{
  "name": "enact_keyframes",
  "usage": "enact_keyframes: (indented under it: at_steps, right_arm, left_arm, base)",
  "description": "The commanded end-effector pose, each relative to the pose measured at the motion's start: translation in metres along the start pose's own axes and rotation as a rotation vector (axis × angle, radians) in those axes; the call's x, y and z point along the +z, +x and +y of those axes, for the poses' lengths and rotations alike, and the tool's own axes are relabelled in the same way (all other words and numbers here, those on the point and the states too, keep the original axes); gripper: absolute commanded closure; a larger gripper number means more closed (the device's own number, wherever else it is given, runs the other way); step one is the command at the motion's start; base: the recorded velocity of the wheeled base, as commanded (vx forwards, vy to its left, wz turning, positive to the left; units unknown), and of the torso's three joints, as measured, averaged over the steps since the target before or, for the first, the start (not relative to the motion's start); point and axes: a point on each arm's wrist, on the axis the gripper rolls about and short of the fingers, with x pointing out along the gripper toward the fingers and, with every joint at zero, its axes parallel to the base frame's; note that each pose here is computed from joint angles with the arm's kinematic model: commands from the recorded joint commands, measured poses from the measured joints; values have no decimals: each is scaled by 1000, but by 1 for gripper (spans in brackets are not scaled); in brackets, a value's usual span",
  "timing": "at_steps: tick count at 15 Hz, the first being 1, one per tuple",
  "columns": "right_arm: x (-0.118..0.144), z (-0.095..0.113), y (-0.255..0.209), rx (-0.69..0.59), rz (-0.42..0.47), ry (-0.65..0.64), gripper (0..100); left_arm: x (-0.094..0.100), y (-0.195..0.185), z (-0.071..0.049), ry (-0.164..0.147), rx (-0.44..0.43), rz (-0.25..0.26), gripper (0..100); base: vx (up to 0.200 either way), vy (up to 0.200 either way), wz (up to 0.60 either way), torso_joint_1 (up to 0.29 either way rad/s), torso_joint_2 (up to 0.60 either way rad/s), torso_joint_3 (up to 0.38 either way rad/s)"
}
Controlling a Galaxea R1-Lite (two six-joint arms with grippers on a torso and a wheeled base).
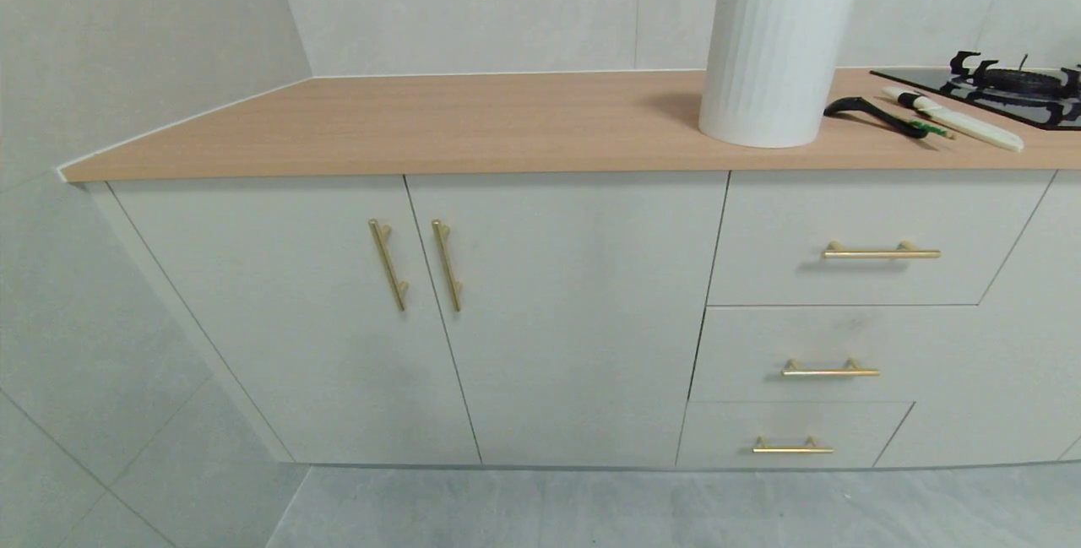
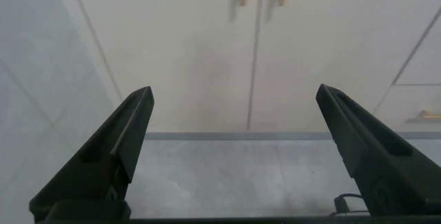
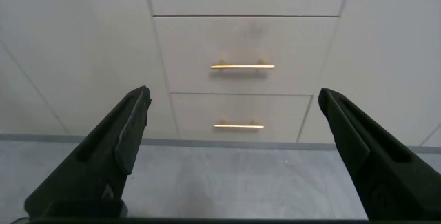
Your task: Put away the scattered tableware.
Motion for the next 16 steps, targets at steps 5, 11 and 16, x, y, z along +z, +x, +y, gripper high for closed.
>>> enact_keyframes:
  at_steps: [5,11,16]
  right_arm:
    - [0,0,0,0,1,5,0]
    - [0,0,0,-2,1,8,0]
    - [0,0,0,-3,1,8,0]
  left_arm:
    - [0,0,0,0,0,1,0]
    - [0,0,0,0,0,1,0]
    - [0,0,0,0,0,0,0]
  base:
    - [0,-200,0,3,1,2]
    - [0,-67,0,-1,1,-2]
    - [0,0,0,0,0,0]
